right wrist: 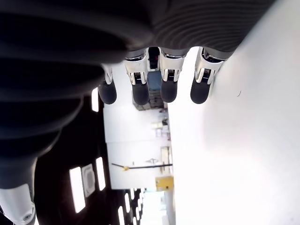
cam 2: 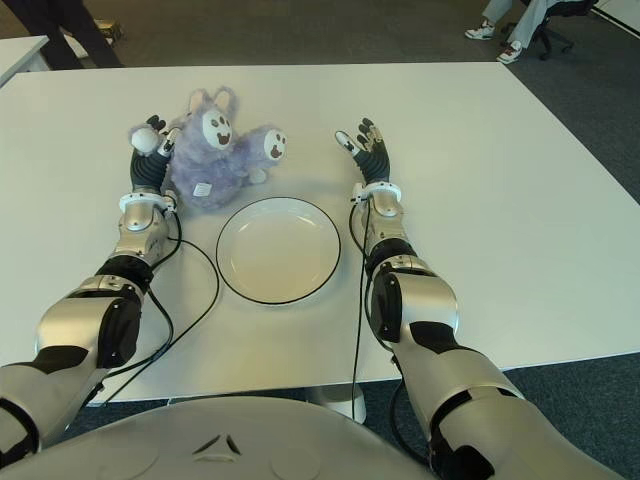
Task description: Put the doll into the plate.
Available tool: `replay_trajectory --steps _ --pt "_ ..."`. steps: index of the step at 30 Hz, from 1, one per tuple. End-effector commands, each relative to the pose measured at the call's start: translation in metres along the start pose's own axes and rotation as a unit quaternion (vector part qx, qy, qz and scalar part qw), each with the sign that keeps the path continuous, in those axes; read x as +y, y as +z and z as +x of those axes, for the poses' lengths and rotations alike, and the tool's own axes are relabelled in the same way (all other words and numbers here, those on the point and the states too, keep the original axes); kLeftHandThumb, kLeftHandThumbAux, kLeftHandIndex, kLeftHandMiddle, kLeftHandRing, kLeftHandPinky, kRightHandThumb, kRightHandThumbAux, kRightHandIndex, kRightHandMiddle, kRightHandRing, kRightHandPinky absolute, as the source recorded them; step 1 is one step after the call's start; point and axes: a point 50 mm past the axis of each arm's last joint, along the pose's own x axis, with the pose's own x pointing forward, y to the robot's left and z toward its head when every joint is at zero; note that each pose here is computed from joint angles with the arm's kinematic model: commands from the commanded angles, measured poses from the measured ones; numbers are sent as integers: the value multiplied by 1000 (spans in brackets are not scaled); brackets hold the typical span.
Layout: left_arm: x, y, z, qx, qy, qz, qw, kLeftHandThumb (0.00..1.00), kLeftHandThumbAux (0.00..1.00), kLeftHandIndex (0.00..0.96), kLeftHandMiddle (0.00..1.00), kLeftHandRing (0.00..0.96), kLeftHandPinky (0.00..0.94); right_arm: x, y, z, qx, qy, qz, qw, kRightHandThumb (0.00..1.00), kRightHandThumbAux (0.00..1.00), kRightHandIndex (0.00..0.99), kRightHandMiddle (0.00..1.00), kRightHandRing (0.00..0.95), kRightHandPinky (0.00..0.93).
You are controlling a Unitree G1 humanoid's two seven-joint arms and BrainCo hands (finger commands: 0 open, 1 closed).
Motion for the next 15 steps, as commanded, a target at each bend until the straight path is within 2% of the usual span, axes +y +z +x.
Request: replay_trajectory --steps 1,7,15 --pt "4 -38 -26 69 -2 8 998 0 474 0 99 76 46 1 -35 -14 75 -1 14 997 56 617 26 57 46 50" --pt "2 -39 -27 70 -2 6 998 0 472 0 88 63 9 0 -36 -15 76 -2 16 997 56 613 26 61 49 51" --pt "0 -38 -29 64 -5 5 998 0 471 0 86 62 34 -2 -36 -16 76 -2 14 997 59 609 27 60 47 45"
